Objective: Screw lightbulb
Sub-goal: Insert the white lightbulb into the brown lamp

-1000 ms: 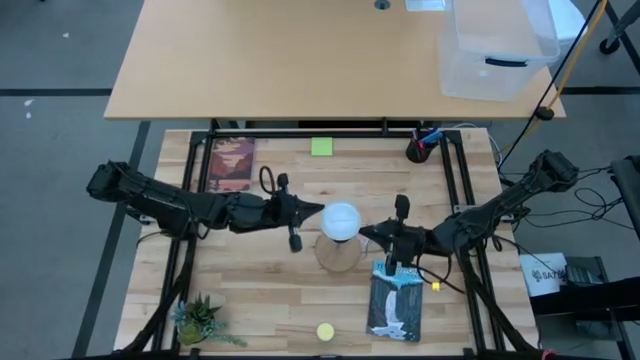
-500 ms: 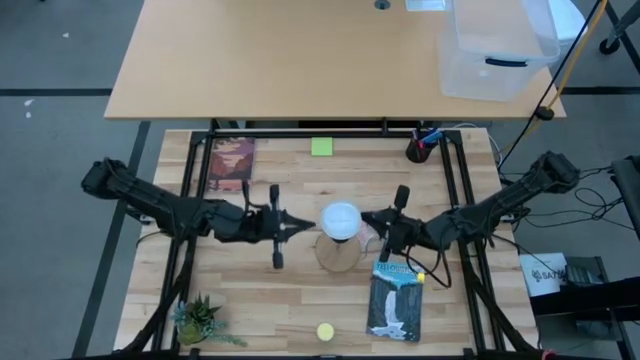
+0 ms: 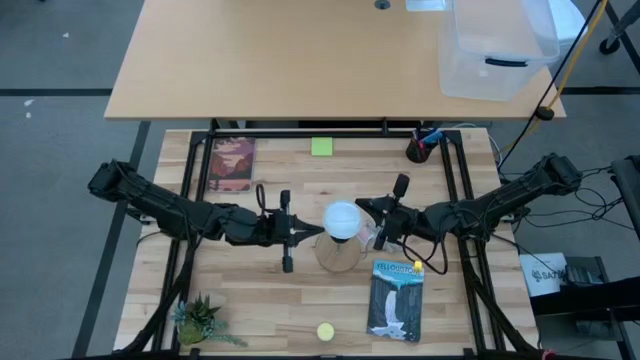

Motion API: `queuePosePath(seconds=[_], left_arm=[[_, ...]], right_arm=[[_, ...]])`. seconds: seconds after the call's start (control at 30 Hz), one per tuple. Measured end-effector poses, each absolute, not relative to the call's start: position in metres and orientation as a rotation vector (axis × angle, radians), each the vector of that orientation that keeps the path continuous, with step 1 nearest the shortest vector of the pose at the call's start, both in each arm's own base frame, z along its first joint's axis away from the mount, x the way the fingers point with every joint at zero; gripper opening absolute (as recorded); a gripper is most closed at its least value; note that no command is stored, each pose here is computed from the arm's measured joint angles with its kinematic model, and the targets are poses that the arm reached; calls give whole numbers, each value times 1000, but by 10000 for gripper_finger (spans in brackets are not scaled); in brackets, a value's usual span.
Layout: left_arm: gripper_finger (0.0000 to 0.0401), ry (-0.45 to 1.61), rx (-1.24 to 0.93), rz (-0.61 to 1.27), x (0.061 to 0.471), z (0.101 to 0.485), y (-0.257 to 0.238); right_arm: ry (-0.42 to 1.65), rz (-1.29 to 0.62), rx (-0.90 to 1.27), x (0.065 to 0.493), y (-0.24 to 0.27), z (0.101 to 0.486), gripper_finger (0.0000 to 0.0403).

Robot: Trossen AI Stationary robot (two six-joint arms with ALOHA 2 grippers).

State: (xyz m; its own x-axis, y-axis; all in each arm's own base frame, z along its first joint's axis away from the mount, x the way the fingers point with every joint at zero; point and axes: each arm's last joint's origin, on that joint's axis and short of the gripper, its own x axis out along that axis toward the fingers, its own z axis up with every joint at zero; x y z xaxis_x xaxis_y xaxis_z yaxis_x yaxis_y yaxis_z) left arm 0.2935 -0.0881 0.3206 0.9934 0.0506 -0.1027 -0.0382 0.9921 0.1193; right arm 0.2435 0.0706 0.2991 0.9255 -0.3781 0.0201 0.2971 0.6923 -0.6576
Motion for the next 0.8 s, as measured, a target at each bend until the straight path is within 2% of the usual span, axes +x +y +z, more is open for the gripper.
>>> queuePosePath(seconds=[0.5,0.8], left_arm=[[0,138,121,83,296,318,-76],[0,149,74,184,301,317,-54]], right_arm=[[114,-284,-736,240,83,297,0],[108,-179,-724,237,94,292,0]])
